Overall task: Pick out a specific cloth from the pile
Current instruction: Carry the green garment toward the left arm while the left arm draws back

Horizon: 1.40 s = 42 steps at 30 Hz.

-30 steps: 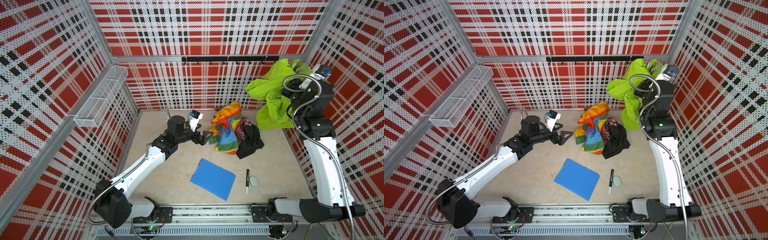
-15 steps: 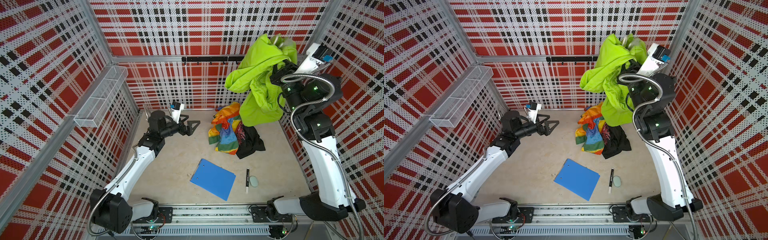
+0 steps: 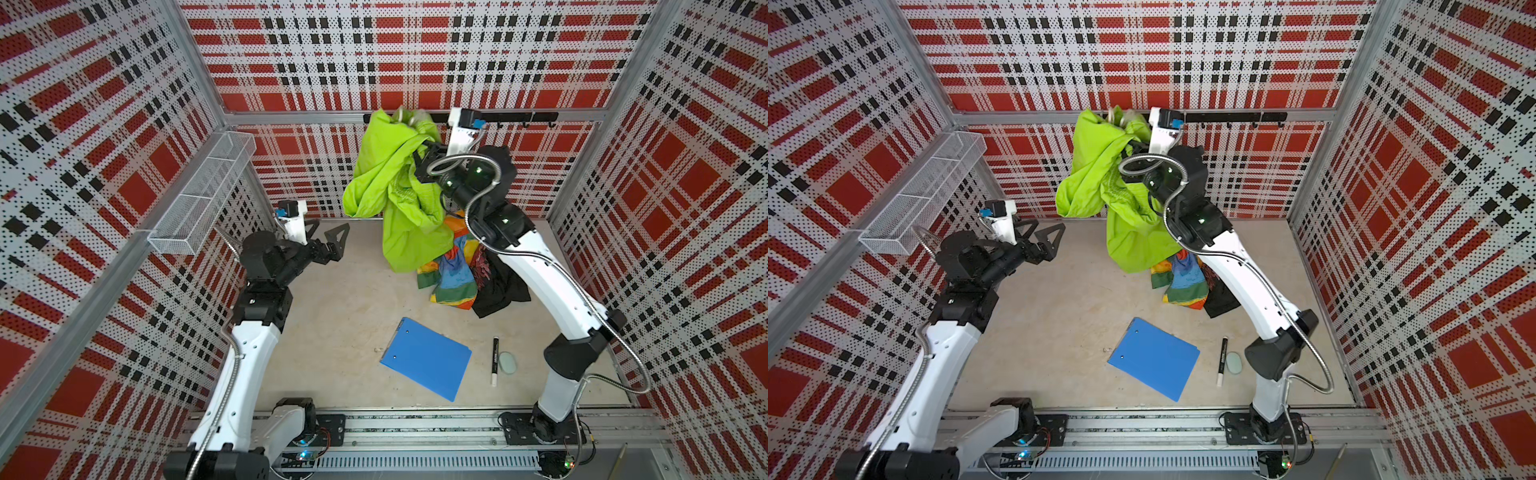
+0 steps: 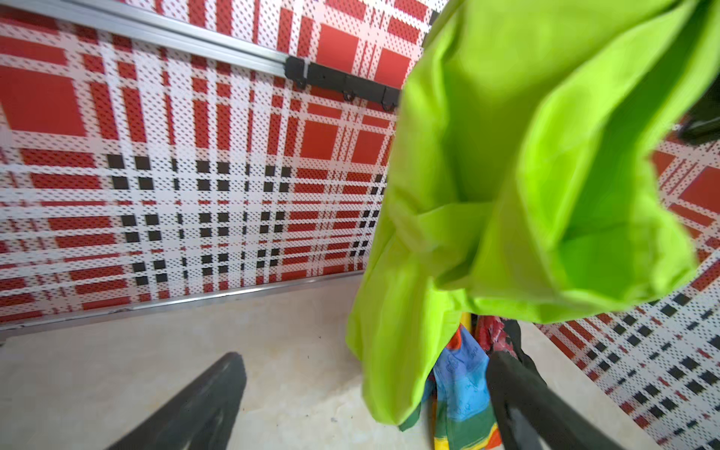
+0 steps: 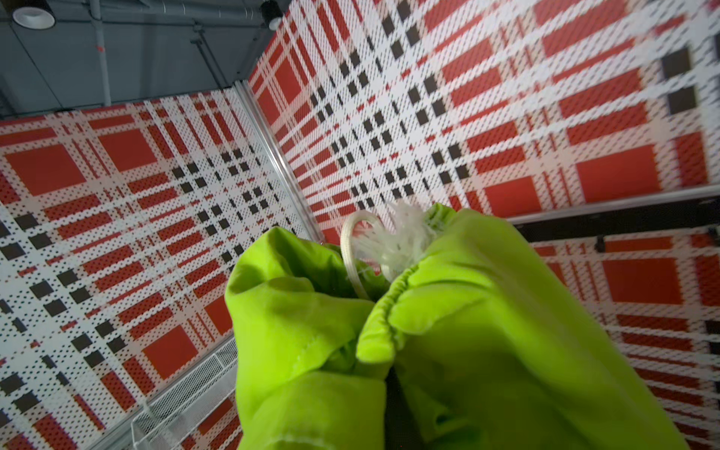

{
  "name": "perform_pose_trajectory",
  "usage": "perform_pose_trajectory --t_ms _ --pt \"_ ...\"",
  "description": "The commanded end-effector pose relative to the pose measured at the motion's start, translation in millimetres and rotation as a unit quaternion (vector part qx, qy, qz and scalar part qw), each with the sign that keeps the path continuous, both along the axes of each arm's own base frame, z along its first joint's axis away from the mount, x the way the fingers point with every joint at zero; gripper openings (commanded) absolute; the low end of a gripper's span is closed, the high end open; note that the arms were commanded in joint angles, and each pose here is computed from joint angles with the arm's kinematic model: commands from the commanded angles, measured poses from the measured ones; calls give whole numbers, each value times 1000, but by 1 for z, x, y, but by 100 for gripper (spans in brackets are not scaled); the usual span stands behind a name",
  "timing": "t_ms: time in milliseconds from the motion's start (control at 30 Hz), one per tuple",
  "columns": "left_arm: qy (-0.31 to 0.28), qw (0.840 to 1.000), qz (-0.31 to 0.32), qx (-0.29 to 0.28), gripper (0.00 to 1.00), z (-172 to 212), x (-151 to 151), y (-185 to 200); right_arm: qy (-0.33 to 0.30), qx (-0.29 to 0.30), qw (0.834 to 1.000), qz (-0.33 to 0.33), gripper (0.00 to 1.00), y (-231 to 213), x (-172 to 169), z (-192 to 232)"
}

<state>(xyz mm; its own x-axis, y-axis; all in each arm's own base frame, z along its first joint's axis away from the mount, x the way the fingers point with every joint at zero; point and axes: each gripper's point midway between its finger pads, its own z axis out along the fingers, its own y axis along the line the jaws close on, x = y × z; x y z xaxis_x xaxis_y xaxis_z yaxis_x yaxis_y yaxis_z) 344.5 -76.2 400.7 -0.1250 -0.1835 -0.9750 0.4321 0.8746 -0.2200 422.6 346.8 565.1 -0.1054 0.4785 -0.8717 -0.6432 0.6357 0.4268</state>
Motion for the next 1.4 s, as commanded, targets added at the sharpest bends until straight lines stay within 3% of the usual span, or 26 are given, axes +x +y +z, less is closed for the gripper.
perform_pose_trajectory --t_ms 0,133,433,667,1133,1367 --pt "46 998 51 0 99 -33 -10 24 -49 76 994 57 6 18 -19 42" --pt "62 992 101 -34 99 -60 -21 53 -29 93 989 111 6 50 -10 22" --pt "22 991 115 -62 99 -49 -35 70 -48 103 971 210 6 91 -42 24" --pt "25 992 99 -73 99 -49 -34 69 -40 90 976 196 6 96 -45 16" --pt "-30 995 74 -59 99 -31 -56 59 96 34 978 185 5 146 11 -136" --pt "-15 996 55 -68 99 -36 -49 56 167 -8 971 172 4 154 20 -231"
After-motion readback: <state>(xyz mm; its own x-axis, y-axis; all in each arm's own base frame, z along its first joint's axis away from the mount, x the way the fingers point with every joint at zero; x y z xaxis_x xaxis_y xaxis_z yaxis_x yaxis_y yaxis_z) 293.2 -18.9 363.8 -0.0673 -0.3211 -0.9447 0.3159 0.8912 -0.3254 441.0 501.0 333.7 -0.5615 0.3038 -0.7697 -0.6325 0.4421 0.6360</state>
